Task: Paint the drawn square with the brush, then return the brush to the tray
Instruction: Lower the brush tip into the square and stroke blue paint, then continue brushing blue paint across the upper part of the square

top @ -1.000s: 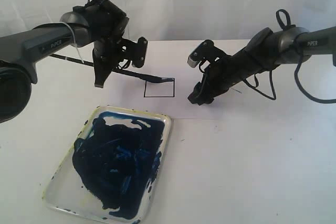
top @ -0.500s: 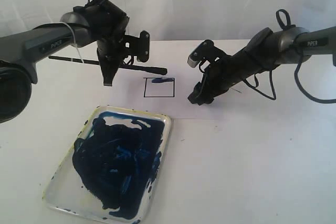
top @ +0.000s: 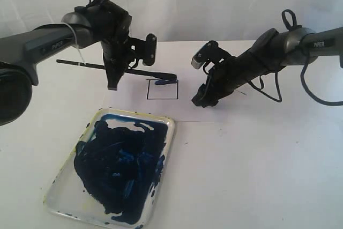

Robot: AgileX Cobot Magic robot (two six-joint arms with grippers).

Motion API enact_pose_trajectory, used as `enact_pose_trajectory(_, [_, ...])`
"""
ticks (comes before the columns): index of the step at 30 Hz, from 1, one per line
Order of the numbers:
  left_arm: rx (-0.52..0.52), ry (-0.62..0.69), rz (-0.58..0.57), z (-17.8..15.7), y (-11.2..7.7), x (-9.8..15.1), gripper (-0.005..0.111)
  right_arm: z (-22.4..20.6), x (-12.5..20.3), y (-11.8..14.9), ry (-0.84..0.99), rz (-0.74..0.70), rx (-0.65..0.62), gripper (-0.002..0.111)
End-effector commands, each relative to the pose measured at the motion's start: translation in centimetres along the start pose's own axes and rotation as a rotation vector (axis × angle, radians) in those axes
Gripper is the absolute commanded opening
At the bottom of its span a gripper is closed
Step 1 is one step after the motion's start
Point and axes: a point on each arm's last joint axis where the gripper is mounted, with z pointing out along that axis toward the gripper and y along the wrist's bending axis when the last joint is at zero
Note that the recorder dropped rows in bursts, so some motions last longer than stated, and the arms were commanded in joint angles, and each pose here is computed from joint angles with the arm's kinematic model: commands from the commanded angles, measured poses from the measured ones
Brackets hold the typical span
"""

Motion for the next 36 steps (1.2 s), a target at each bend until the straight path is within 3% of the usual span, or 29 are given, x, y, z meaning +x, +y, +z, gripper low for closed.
enact_pose_trajectory(1, [0.011, 0.014, 0.008, -0.1, -0.1, 0.1, 0.0, 0.8, 0.8, 0.2, 0.03, -0.015, -0.019, 0.06])
enact_pose_trajectory(6, [-0.02, 0.039, -0.01, 0.0, 0.2, 0.4, 0.0, 0.8, 0.8, 0.2, 0.03, -0.015, -0.019, 0.06])
enact_pose_trajectory(21, [0.014, 0.078, 0.009, 1.2, -0.5, 0.6, 0.0, 0.8, 0.8, 0.2, 0.03, -0.015, -0.019, 0.06])
enact_pose_trajectory(36, [-0.061, 0.109, -0.023, 1.0, 0.2, 0.8, 0.0, 0.8, 0.8, 0.1, 0.029, -0.015, -0.011, 0.06])
